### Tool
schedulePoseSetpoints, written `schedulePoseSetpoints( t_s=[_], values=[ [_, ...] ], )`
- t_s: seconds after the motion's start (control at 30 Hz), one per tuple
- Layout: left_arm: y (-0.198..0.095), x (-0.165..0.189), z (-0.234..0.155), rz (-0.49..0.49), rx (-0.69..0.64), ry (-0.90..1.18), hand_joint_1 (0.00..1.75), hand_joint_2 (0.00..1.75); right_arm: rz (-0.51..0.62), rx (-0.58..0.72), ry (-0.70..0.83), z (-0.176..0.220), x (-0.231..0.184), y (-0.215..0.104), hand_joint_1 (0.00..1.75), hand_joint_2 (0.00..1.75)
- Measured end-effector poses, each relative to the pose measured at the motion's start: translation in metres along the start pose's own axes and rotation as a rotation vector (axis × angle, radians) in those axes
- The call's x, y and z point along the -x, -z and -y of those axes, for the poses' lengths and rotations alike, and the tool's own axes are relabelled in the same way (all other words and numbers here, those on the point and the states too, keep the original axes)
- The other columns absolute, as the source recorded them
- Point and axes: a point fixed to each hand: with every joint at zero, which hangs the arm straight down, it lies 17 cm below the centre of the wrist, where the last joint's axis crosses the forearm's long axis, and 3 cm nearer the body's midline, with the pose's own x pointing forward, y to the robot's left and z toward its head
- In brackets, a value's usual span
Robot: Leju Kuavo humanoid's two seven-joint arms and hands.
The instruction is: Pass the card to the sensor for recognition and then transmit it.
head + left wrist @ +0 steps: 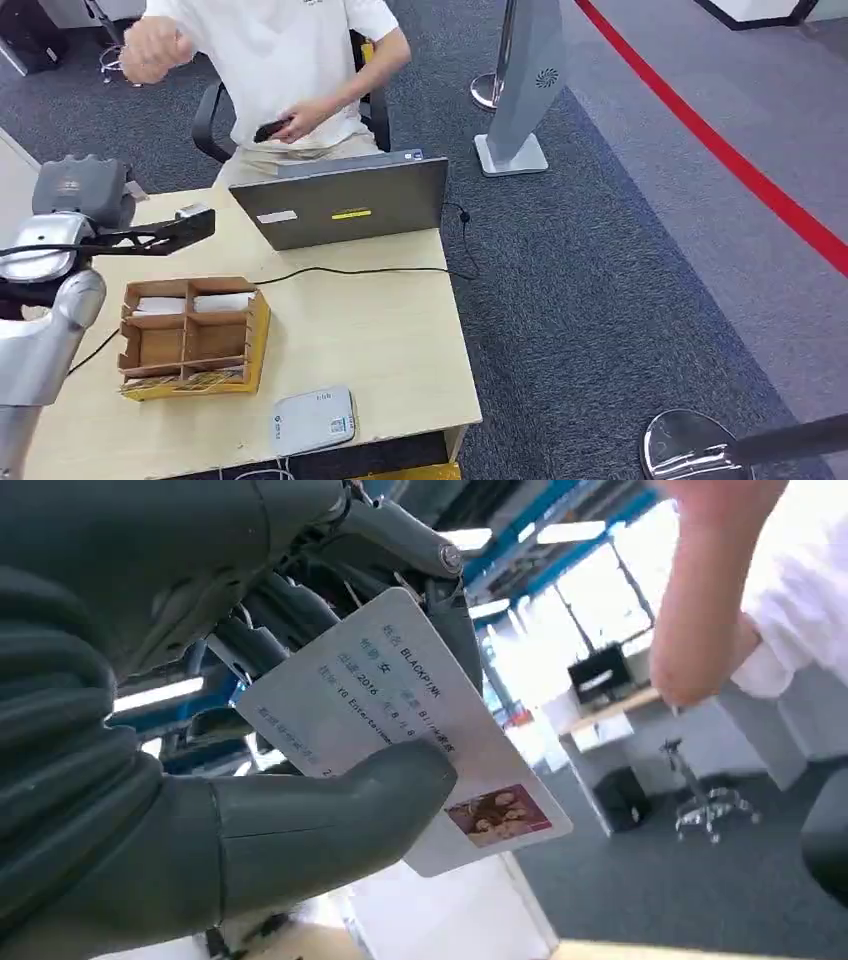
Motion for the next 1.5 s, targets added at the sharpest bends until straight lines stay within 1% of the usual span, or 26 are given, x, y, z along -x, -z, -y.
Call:
schedulePoseSetpoints(
  t_s=[0.1, 0.2, 0.3, 0.43, 0.57, 0.77, 1.0, 1.17, 1.37, 1.5],
  values=[
    [-0.023, -0.041, -0.023, 0.083, -0.127, -0.075, 1.75, 1.75, -0.007, 0.002, 0.017, -0.001, 0.003, 0.000, 0.00, 1.75],
    [-0.062, -0.088, -0.041, 0.181, -0.220, -0.155, 1.75, 1.75, -0.010, -0.001, 0.027, -0.003, 0.006, -0.001, 0.00, 1.75],
    [-0.096, -0.119, -0.048, 0.255, -0.256, -0.211, 1.75, 1.75, -0.016, -0.002, 0.025, -0.005, 0.010, -0.002, 0.00, 1.75],
    [-0.126, -0.142, -0.045, 0.308, -0.258, -0.263, 1.75, 1.75, -0.012, 0.004, 0.026, -0.005, 0.010, -0.003, 0.00, 1.75],
    [-0.152, -0.155, -0.036, 0.324, -0.244, -0.308, 1.75, 1.75, -0.008, 0.004, 0.026, -0.005, 0.011, -0.003, 0.00, 1.75],
    [-0.183, -0.164, -0.010, 0.294, -0.207, -0.363, 1.75, 1.75, -0.013, -0.007, 0.029, -0.007, 0.013, -0.005, 0.00, 1.75],
    [-0.218, -0.178, 0.023, 0.300, -0.138, -0.422, 1.75, 1.75, -0.027, -0.006, 0.023, -0.004, 0.017, -0.006, 0.00, 1.75],
    [-0.235, -0.188, 0.042, 0.335, -0.085, -0.446, 1.75, 1.75, -0.026, -0.008, 0.021, -0.003, 0.016, -0.006, 0.00, 1.75],
    [-0.246, -0.195, 0.058, 0.373, -0.050, -0.455, 1.75, 1.75, -0.012, -0.004, 0.020, -0.002, 0.013, -0.006, 0.00, 1.75],
    [-0.250, -0.198, 0.067, 0.379, -0.029, -0.452, 1.75, 1.75, -0.007, -0.004, 0.020, -0.002, 0.013, -0.006, 0.00, 1.75]
  ],
)
